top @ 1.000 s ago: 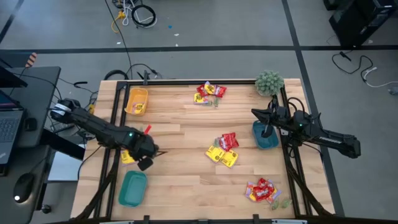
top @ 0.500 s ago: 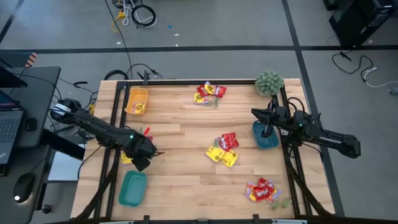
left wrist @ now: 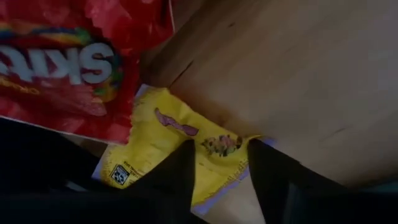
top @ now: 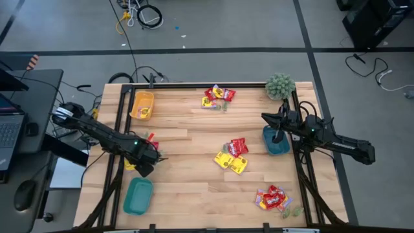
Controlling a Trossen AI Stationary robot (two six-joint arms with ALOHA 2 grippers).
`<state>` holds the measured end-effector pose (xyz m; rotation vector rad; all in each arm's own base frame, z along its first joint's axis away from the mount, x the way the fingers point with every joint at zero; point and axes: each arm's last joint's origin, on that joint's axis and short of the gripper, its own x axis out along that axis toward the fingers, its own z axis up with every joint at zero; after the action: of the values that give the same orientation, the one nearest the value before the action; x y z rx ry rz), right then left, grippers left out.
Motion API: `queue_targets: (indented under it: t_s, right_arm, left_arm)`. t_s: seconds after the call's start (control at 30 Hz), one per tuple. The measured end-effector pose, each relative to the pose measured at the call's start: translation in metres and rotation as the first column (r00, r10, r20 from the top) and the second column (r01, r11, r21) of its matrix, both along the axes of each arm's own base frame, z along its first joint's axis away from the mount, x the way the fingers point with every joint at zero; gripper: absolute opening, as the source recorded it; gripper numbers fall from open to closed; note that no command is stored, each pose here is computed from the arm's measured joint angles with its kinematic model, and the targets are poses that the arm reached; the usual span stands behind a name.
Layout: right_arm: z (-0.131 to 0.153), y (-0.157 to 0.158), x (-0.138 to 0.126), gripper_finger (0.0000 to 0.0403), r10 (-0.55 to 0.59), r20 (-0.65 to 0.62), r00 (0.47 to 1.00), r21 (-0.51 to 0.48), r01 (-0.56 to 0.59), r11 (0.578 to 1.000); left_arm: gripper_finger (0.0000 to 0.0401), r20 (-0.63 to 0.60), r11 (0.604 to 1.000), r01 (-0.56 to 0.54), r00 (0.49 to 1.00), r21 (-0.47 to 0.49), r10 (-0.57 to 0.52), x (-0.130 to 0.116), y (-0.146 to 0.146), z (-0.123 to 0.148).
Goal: Sort candy
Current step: Put the yellow packet of candy into the yellow bin
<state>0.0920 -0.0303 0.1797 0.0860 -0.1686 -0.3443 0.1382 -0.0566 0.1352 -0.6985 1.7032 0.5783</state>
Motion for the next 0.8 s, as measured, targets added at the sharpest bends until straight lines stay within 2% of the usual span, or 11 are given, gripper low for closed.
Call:
queue_targets:
  t_s: [0.2, 0.33, 0.5, 0.67, 0.8]
  right_arm:
    - [0.000, 0.000, 0.000, 0.0025, 0.000, 0.000, 1.000, -0.001, 0.000, 1.000]
    - [0.000, 0.000, 0.000, 0.0025, 0.000, -0.001, 1.000, -0.003, 0.000, 1.000]
    - [0.000, 0.000, 0.000, 0.0025, 0.000, -0.001, 1.000, -0.004, 0.000, 1.000]
    - [0.000, 0.000, 0.000, 0.0025, 0.000, -0.001, 1.000, -0.004, 0.000, 1.000]
    - [0.000, 0.000, 0.000, 0.0025, 0.007, -0.001, 1.000, -0.005, -0.007, 1.000]
  left_arm:
    - [0.0015, 0.071, 0.999, 0.048, 0.996, 0.018, -0.049, 0.010, -0.002, 0.007]
    - [0.0006, 0.133, 0.998, 0.065, 0.989, 0.011, -0.066, 0.022, -0.006, 0.021]
    - [0.0002, 0.271, 0.996, 0.080, 0.959, 0.026, -0.084, 0.046, -0.012, 0.054]
    - [0.0001, 0.386, 0.984, 0.065, 0.914, 0.165, -0.125, 0.067, -0.001, 0.100]
    - [0.0001, 0.342, 0.956, 0.009, 0.933, 0.294, -0.114, 0.070, 0.031, 0.127]
